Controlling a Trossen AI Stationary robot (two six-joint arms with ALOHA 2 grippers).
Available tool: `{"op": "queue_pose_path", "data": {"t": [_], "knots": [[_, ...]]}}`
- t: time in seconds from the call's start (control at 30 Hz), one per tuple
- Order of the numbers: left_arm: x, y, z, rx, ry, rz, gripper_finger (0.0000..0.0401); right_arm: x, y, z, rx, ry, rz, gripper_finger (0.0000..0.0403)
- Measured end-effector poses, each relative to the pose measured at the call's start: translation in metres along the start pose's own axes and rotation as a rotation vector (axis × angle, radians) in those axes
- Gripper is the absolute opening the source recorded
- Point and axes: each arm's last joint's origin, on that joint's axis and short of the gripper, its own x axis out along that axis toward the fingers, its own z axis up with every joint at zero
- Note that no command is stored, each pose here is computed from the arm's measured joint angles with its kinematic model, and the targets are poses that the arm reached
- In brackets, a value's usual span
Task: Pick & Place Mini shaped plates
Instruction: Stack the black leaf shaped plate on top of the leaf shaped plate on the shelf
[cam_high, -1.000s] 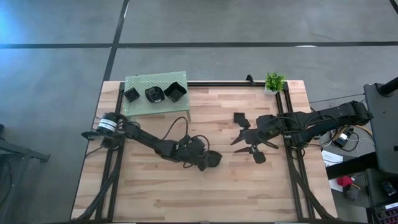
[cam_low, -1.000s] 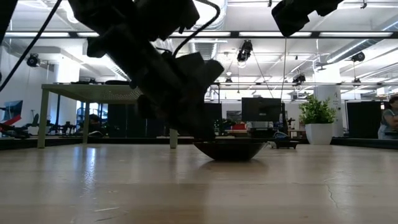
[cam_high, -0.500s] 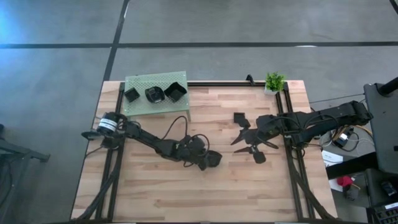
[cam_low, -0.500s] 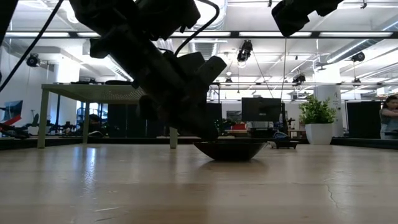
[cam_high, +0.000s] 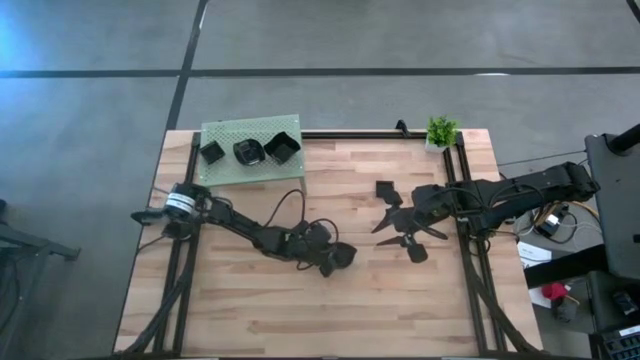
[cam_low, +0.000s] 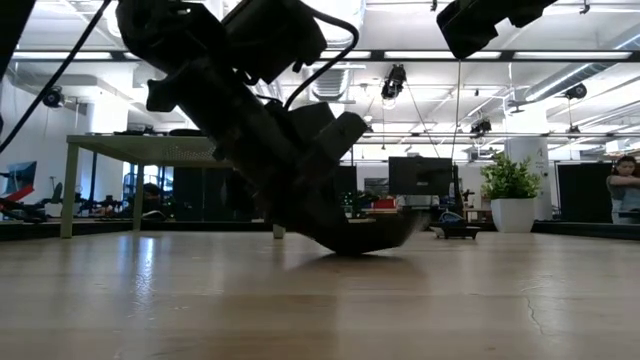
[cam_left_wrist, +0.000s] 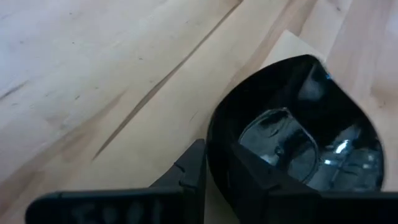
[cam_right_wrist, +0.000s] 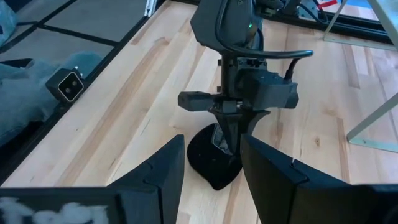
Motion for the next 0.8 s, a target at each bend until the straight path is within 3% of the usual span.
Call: {"op": "queue_pose_path", "data": {"t": [0.13,0.3,0.8], "knots": [[0.0,0.0,0.0,-0.001,0.007,-0.008,0.0049,0.0,0.0,0.0,-0.003,0.0,0.0,0.0155],[-0.001,-0.001,0.001,0.006,0.0,-0.014,0.0007,0.0,0.0,0.0,-0.004,0.0,0.0,0.0155],[-0.035,-0.009,0.029,0.03,-0.061,-0.077,0.0,0.0,0.0,-0.002,-0.001,0.017,0.001,0.0155]]}}
